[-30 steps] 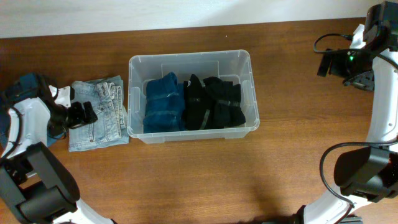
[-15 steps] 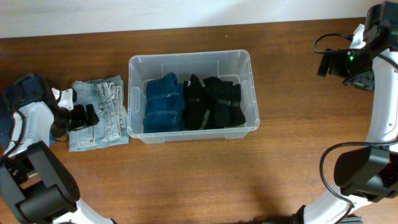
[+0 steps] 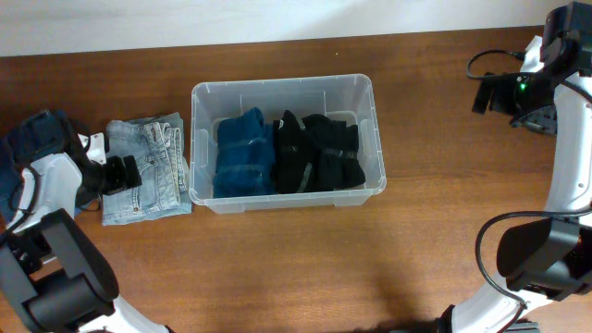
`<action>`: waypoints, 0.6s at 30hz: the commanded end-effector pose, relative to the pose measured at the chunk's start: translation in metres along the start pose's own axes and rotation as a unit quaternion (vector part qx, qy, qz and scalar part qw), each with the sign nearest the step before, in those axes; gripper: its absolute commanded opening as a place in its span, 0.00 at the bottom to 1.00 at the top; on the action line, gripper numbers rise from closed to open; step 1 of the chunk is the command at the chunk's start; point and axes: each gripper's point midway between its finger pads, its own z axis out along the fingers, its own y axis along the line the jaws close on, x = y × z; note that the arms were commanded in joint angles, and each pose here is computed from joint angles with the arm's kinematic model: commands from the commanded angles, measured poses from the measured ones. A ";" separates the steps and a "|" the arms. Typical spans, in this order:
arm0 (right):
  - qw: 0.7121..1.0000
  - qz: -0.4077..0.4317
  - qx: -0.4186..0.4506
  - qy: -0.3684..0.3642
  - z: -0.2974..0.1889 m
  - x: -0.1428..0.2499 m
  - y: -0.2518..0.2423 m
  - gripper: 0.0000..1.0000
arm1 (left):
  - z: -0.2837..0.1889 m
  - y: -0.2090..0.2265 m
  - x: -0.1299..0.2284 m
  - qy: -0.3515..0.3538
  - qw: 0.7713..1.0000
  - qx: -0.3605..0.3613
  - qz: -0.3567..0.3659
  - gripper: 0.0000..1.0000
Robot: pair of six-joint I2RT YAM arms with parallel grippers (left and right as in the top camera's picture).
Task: Pack container
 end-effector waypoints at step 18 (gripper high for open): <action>1.000 0.000 0.004 -0.006 -0.005 -0.001 -0.002 0.99 | 0.034 -0.012 0.029 -0.001 1.000 0.019 0.003 0.99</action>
